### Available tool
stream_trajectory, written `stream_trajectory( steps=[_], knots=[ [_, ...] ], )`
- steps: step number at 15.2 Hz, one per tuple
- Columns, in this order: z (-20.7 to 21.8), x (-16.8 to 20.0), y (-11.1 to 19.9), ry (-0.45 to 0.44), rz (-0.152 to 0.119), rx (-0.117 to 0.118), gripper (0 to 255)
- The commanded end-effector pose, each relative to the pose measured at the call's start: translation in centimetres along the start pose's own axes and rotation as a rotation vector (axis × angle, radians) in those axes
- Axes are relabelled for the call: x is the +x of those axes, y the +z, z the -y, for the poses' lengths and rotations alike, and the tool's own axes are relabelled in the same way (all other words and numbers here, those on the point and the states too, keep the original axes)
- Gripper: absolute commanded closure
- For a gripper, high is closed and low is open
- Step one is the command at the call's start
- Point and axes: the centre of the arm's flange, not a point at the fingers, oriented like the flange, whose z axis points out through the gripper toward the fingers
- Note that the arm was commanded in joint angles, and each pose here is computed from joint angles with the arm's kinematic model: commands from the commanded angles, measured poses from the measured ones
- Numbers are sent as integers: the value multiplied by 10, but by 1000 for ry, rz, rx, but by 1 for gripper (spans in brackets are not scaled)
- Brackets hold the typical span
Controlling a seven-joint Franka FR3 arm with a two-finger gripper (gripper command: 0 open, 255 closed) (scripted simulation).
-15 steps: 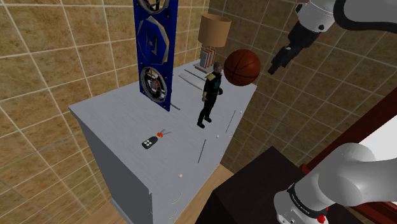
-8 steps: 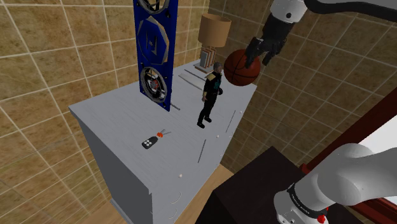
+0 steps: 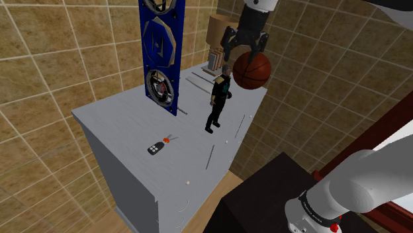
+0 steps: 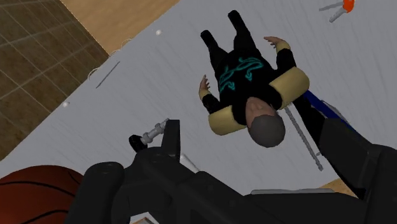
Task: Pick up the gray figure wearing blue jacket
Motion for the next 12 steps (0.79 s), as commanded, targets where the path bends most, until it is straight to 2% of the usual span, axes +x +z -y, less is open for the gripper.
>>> stream_trajectory(
  steps=[1,8,11,12],
  knots=[
    [22,20,2,65,20,11,0],
    [21,17,38,65,20,11,0],
    [21,17,41,65,20,11,0],
    [21,16,41,65,20,11,255]
  ],
)
